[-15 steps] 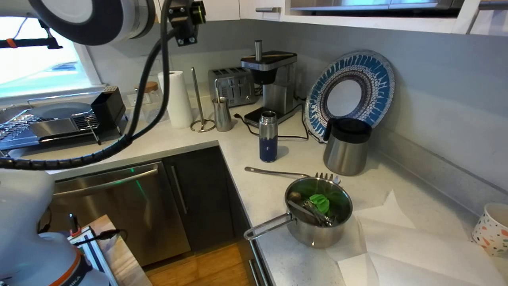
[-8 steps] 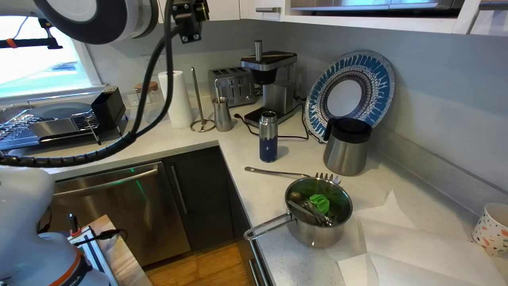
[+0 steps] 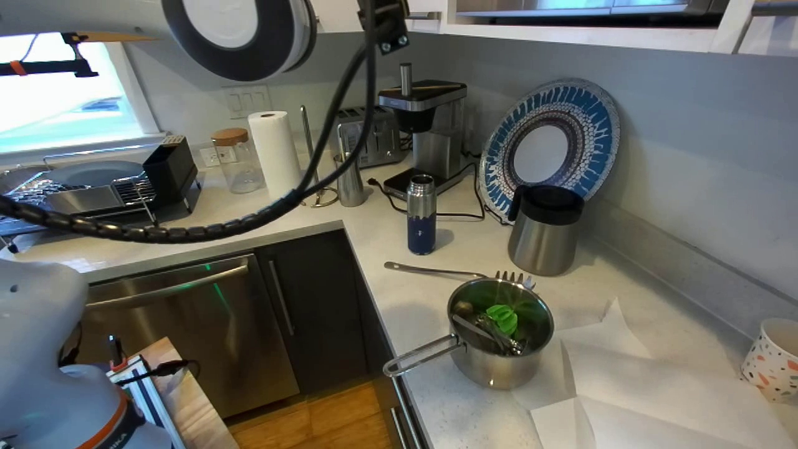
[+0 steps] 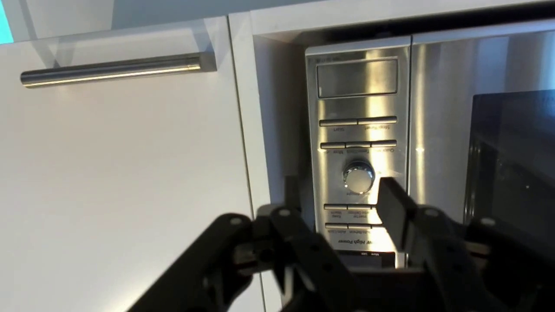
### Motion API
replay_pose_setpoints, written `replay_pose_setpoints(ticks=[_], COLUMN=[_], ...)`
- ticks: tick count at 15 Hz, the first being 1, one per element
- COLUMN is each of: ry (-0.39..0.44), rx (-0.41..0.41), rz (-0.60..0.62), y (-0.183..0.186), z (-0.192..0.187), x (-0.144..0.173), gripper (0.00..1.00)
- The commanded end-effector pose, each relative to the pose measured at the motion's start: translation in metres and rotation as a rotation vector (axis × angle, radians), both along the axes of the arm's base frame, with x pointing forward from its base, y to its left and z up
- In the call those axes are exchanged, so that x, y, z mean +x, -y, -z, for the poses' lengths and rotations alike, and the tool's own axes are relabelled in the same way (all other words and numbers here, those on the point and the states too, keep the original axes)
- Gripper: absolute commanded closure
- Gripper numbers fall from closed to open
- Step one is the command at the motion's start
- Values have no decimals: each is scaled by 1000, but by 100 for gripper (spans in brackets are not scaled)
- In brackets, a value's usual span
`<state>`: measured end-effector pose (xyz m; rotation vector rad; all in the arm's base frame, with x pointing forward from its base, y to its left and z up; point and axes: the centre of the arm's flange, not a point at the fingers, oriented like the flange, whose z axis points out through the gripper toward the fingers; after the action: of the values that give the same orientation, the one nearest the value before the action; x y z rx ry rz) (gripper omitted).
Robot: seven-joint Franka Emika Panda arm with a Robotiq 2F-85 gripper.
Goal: Push the second right button from the bottom of the microwave
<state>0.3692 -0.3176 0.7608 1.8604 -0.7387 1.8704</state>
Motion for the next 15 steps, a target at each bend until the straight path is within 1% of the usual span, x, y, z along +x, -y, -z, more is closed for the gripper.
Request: replay_pose_setpoints(ticks=[1,2,3,4,8,15], ry=[32,28,20,12,-3,-5], rx=[-38,-45,-45,-46,-58,-87], rz=[3,4,5,4,8,17], y=[21,25,28,32,44,59], z=[-5,-3,-1,2,5,7], x=[32,39,44,50,71,102], gripper=[81,87,96,99,100,100])
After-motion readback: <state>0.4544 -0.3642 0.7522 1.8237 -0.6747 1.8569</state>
